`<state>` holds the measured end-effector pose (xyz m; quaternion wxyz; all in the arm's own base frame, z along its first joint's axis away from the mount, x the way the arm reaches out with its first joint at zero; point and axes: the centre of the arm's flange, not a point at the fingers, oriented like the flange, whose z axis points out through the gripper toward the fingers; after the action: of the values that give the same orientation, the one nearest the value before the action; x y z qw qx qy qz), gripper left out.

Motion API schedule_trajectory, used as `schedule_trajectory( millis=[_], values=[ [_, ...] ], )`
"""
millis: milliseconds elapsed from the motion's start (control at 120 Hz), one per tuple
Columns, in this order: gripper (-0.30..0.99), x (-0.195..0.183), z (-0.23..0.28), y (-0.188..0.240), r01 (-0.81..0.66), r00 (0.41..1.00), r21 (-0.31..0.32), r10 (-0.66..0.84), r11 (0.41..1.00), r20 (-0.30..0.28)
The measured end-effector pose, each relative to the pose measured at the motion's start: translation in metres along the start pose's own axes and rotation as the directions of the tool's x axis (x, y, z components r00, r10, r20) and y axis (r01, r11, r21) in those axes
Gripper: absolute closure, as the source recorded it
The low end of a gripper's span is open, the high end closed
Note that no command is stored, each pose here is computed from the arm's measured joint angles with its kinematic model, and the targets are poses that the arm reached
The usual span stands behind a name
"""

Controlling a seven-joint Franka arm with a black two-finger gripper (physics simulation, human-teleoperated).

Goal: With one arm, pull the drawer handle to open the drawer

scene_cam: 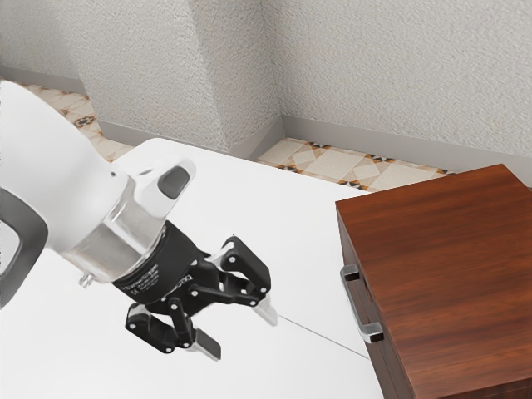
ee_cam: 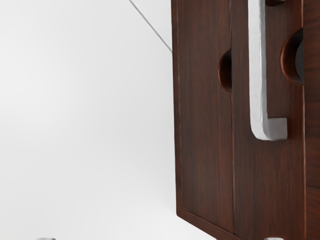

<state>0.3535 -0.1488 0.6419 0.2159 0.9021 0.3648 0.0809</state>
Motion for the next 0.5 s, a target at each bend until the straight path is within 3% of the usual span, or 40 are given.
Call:
schedule_trajectory(
  millis=[500],
  values=[
    [0.18, -0.009, 0.020, 0.013, -0.050, 0.999, 0.031, 0.050, 0.998, -0.006]
  ],
)
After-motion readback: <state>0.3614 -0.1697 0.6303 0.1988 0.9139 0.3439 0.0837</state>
